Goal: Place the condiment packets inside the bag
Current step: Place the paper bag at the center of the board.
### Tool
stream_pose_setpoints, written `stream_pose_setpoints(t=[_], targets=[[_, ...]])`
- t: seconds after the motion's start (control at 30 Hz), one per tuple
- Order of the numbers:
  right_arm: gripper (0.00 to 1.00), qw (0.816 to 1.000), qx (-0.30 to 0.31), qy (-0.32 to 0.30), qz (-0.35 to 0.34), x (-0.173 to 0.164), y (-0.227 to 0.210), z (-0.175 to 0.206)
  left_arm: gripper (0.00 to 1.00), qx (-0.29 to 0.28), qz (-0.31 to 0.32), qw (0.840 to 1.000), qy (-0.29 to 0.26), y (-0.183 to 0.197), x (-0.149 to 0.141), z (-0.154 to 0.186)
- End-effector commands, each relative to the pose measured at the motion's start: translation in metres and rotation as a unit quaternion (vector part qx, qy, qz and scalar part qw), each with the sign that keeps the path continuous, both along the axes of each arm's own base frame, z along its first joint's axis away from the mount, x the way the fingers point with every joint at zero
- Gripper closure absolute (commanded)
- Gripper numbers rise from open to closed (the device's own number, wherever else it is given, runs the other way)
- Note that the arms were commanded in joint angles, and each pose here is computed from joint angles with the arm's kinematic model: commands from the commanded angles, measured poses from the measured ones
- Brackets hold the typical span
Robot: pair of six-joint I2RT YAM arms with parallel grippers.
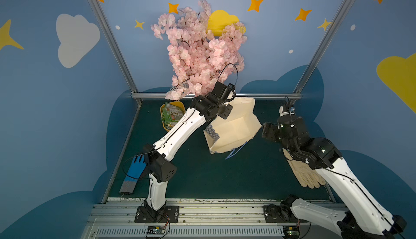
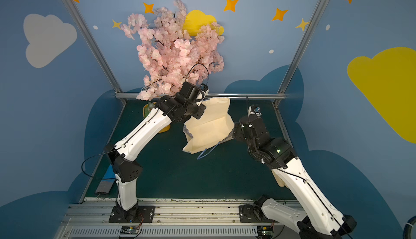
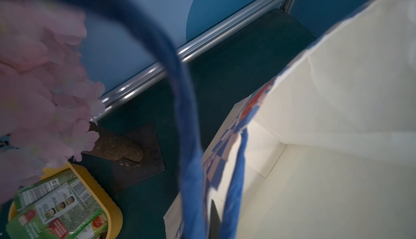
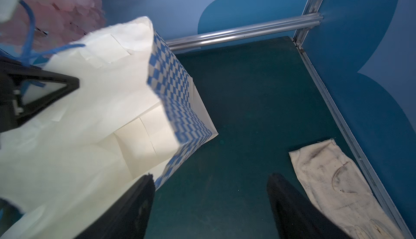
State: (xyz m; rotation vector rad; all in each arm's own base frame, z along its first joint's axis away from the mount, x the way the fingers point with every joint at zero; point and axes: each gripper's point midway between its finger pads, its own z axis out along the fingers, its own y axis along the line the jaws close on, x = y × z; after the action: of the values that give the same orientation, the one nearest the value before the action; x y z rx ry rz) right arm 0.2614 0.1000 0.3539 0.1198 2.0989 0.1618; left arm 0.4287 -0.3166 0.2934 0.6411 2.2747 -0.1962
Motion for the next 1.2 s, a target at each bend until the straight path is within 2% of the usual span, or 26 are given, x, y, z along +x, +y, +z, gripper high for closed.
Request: stream_pose_setpoints(t=[0.0, 0.1, 0.3, 0.37, 0.43, 0.63, 0.73, 0.83, 0.97, 1.17], targets=[[0.15, 1.000, 0.014, 0.013, 0.005, -0.007, 0.000, -0.009, 0.97, -0.009, 0.040, 0.997, 0.066, 0.003, -0.001, -0.030], [0.14, 0.998, 0.055, 0.025, 0.012, -0.007, 0.013, -0.032, 0.97, -0.013, 0.056, 0.996, 0.075, 0.004, 0.007, -0.036], [0.14, 0.991, 0.129, 0.029, -0.028, 0.013, 0.032, -0.069, 0.97, -0.029, 0.064, 0.994, 0.089, 0.010, 0.012, -0.037], [0.14, 0.988, 0.155, 0.025, -0.006, 0.016, 0.053, -0.074, 0.97, -0.036, 0.074, 0.992, 0.092, 0.016, 0.012, -0.034], [0.14, 0.988, 0.151, 0.005, 0.026, 0.016, 0.078, -0.073, 0.97, -0.045, 0.077, 0.991, 0.098, 0.021, 0.011, -0.032], [0.09, 0.995, 0.070, -0.014, 0.068, 0.005, 0.129, -0.077, 0.97, -0.064, 0.091, 0.986, 0.122, 0.034, 0.013, -0.036], [0.09, 0.995, 0.085, -0.036, 0.034, 0.014, 0.126, -0.060, 0.97, -0.067, 0.097, 0.985, 0.128, 0.038, 0.010, -0.037], [0.09, 0.990, 0.125, -0.066, -0.006, 0.024, 0.126, -0.037, 0.97, -0.072, 0.096, 0.985, 0.126, 0.039, 0.007, -0.033], [0.08, 0.985, 0.151, -0.076, -0.041, 0.049, 0.135, -0.030, 0.97, -0.073, 0.096, 0.985, 0.122, 0.042, 0.003, -0.029], [0.08, 0.989, 0.122, -0.062, -0.052, 0.071, 0.155, -0.032, 0.97, -0.077, 0.088, 0.986, 0.123, 0.042, 0.000, -0.026]])
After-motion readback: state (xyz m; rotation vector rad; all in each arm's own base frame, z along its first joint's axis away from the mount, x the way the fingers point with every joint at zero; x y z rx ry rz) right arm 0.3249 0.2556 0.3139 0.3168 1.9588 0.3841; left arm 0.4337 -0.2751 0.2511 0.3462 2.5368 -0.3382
